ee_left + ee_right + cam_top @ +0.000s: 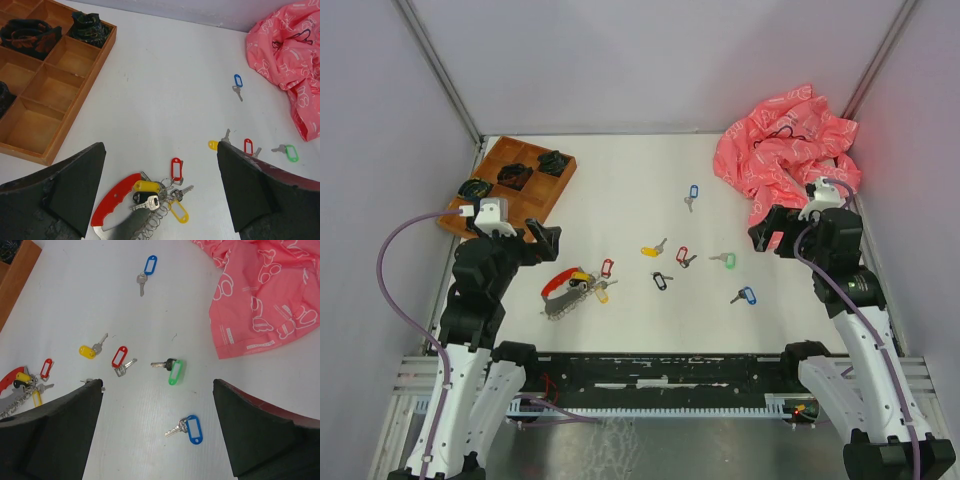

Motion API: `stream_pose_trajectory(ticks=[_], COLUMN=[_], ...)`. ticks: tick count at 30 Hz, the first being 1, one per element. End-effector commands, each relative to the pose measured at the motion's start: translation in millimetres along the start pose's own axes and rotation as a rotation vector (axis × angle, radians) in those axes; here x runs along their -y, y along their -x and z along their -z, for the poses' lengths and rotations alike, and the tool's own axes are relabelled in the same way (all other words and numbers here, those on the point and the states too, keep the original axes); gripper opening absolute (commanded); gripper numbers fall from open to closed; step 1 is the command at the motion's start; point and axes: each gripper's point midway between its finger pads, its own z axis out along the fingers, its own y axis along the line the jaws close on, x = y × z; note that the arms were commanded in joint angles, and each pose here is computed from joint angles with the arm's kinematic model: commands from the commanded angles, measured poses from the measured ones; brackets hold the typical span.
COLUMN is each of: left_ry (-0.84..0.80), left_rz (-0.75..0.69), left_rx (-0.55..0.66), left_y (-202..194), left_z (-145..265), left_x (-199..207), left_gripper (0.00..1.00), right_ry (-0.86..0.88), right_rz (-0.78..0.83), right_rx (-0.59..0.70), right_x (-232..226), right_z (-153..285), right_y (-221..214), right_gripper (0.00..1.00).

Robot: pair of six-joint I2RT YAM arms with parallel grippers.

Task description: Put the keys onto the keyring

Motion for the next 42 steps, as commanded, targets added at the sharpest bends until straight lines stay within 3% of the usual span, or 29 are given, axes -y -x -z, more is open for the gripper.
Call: stream_pose_trajectory(ticks=[1,9,15,19,25,31,42], left_ry=[0.005,-0.02,-0.031,-0.023,-0.145,0.036,0.215], left_rz=[-0.039,0.083,0.158,0.239,0.455,0.397,0.24], left_rx=[0.028,0.032,-0.038,-0.111,-0.158,-0.257,-0.439], left_y=[6.7,6.2,-8.9,-29.2,-66.6,-118.1,-190.3], left_z=[0.0,-1.6,-6.2,-13.0,-32.0,-48.4,-58.8], left_x=[-1.4,7.2,11.3,11.9,32.4,-0.4,-14.7], left_gripper=[0.99,0.99,0.99,0.97,0.9,0.91,0.92], right_ry=[0.029,0.048,0.065,0.086,0.12,0.167,0.265], right_rz=[0.016,0.026,0.042,0.046,0.053,0.074,0.144], right_rx=[0.062,0.047,0.044,0.035,-0.007,-0.074,-0.216], right_x=[-7.6,-13.9,-18.7,-23.0,-30.8,-41.4,-67.6], right_z=[1.1,1.1,2.2,0.2,-6.2,-14.8,-26.1], right_y=[15.1,9.0,4.9,1.7,-6.2,-22.0,-52.9], right_gripper=[1.0,1.0,1.0,1.0,1.0,1.0,1.0])
